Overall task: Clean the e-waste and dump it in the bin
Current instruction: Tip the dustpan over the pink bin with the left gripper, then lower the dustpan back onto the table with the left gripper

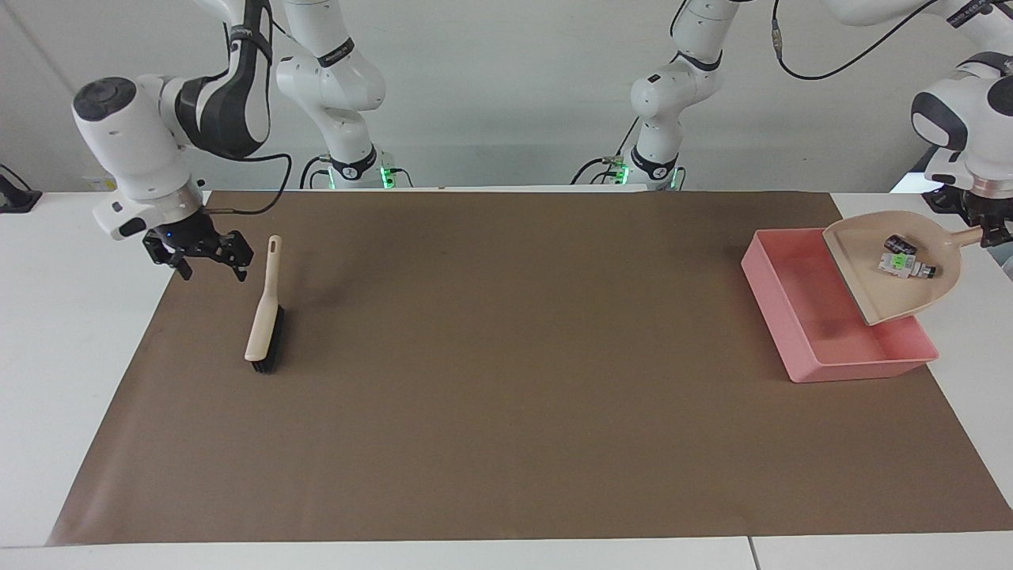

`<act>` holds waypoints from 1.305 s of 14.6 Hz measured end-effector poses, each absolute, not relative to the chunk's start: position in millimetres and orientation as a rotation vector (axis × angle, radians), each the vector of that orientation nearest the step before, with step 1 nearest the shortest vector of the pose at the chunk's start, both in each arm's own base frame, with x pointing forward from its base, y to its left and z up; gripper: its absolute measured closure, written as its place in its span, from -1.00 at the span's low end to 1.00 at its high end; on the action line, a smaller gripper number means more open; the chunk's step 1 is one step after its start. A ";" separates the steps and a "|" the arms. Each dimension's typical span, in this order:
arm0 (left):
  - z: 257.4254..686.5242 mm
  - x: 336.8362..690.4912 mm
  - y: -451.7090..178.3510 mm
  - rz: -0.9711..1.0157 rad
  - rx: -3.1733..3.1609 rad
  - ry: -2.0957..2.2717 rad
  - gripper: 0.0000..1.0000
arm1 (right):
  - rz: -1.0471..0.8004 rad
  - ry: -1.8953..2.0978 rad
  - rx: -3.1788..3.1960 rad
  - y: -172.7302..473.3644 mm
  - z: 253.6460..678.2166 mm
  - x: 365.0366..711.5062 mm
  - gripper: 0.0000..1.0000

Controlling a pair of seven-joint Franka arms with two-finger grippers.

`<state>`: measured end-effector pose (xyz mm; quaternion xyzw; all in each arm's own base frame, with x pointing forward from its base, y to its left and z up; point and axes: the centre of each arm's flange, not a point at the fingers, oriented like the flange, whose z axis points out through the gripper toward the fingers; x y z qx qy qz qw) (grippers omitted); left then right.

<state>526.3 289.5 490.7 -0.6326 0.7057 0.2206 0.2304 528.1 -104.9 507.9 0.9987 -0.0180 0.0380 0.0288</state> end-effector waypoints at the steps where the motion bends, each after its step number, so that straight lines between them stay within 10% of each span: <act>1: 486.8 529.0 282.1 0.649 -1.698 1.938 0.34 | 0.114 -0.113 3.081 -99.2 534.2 528.7 -1.00; 6: 490.9 537.7 255.1 0.782 -1.588 1.859 0.34 | 0.026 -0.384 3.069 -85.6 632.2 524.3 -1.00; 19: 571.4 535.4 162.0 0.915 -1.485 1.717 0.34 | -0.020 -0.356 3.075 -57.1 620.4 543.3 -1.00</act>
